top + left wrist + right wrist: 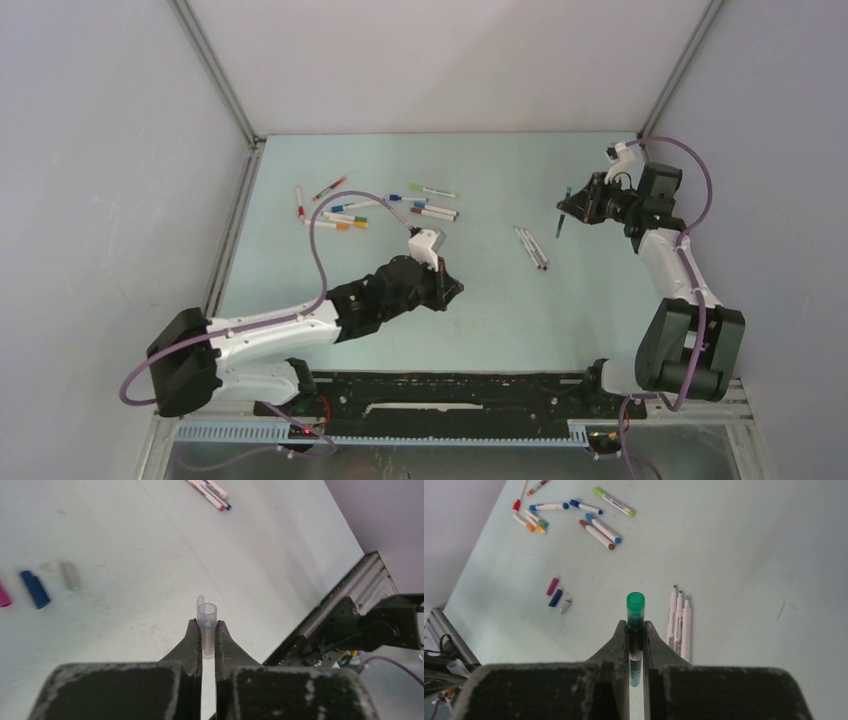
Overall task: Open the pen caps
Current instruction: Open the pen cap from the pen, then place the pen at the center of the board.
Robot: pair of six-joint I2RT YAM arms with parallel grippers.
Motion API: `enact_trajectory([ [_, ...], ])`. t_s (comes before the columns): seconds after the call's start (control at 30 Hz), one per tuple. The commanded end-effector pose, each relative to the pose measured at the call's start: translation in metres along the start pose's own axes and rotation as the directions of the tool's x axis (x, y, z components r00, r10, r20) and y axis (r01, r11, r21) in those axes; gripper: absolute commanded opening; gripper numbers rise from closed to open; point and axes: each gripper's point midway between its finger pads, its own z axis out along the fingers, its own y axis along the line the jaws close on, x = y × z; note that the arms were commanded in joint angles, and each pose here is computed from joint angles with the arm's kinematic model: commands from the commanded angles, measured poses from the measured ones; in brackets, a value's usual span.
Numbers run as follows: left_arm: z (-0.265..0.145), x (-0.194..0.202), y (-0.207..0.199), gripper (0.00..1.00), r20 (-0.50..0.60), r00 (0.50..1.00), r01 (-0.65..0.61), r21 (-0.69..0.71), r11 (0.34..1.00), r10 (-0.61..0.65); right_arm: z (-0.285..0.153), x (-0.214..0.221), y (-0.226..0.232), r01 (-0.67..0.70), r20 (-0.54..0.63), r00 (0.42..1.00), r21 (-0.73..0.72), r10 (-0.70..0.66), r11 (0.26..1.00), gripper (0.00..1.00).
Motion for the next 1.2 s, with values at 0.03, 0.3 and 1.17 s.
enact_trajectory([
  [0.03, -0.016, -0.009, 0.035, 0.0, 0.093, 0.995, -0.012, -0.142, 0.99, 0.025, 0.003, 0.006, -0.025, 0.06, -0.047, 0.997, 0.08, -0.056, 0.995, 0.01],
  [0.3, -0.024, -0.003, 0.051, 0.0, 0.107, 0.994, 0.009, -0.196, 0.981, 0.013, 0.016, 0.033, -0.054, 0.023, -0.179, 0.984, 0.144, 0.003, 0.989, 0.02],
  [1.17, -0.024, 0.007, 0.059, 0.0, 0.099, 0.995, 0.022, -0.214, 0.977, 0.0, 0.046, 0.094, -0.091, 0.003, -0.463, 0.879, 0.247, 0.115, 0.969, 0.08],
])
